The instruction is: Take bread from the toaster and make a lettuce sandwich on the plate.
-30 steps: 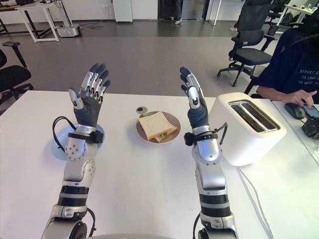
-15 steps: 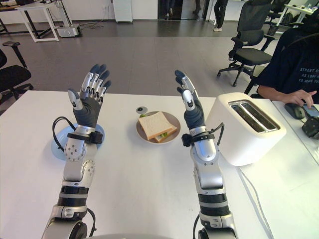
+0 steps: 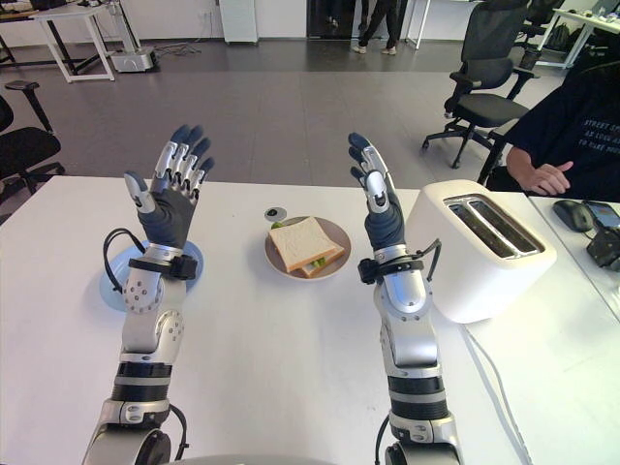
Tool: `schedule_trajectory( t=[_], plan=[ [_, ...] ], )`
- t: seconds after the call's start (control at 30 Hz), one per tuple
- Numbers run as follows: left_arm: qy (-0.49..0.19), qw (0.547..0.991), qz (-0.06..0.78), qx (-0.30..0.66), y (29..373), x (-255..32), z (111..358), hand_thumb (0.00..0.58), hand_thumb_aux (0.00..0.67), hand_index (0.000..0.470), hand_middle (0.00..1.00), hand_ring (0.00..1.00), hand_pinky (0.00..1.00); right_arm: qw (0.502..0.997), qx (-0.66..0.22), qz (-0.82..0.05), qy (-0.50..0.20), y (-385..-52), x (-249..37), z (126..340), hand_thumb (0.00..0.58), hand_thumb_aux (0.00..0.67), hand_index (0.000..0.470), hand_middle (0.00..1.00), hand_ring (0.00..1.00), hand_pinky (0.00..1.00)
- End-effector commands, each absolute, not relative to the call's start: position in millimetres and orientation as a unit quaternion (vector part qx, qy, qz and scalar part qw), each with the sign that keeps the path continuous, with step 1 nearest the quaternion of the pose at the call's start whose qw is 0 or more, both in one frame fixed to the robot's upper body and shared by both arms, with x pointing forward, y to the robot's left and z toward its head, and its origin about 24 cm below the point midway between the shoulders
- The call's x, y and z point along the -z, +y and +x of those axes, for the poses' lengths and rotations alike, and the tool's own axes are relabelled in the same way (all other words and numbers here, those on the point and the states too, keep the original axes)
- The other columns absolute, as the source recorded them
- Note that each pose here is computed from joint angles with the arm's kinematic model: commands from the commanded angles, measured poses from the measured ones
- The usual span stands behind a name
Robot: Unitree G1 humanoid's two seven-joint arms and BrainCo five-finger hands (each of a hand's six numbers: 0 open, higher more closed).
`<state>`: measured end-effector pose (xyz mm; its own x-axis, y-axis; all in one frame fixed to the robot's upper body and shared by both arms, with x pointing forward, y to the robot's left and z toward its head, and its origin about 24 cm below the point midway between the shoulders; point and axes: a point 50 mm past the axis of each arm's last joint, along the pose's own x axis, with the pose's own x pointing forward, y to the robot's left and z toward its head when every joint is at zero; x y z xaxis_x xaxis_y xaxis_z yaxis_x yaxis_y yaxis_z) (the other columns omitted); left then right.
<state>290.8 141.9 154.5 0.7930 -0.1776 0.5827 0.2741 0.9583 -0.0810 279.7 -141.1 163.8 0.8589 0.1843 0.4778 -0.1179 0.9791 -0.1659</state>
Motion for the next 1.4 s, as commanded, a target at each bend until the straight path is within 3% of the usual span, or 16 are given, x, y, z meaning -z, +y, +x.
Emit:
schedule_trajectory(
  t=[0.03, 0.27, 1.4],
  plan=[
    [-0.296, 0.944, -0.083, 0.121, 142.3, -155.7, 290.4, 0.0, 0.0, 0.0, 0.0, 0.0, 0.0, 0.96, -0.086, -0.058, -0.26, -138.5, -166.9, 279.7, 0.0, 0.0, 0.0, 0.0, 0.0, 0.0],
    [-0.276, 0.945, -0.116, 0.131, 142.1, -152.7, 291.9, 0.0, 0.0, 0.0, 0.0, 0.0, 0.0, 0.959, -0.088, -0.056, -0.263, -137.3, -168.4, 279.2, 0.0, 0.0, 0.0, 0.0, 0.0, 0.0],
    [-0.274, 0.949, -0.085, 0.13, 139.9, -149.7, 288.0, 0.0, 0.0, 0.0, 0.0, 0.0, 0.0, 0.962, -0.078, -0.036, -0.261, -135.7, -167.1, 280.9, 0.0, 0.0, 0.0, 0.0, 0.0, 0.0]
  ],
)
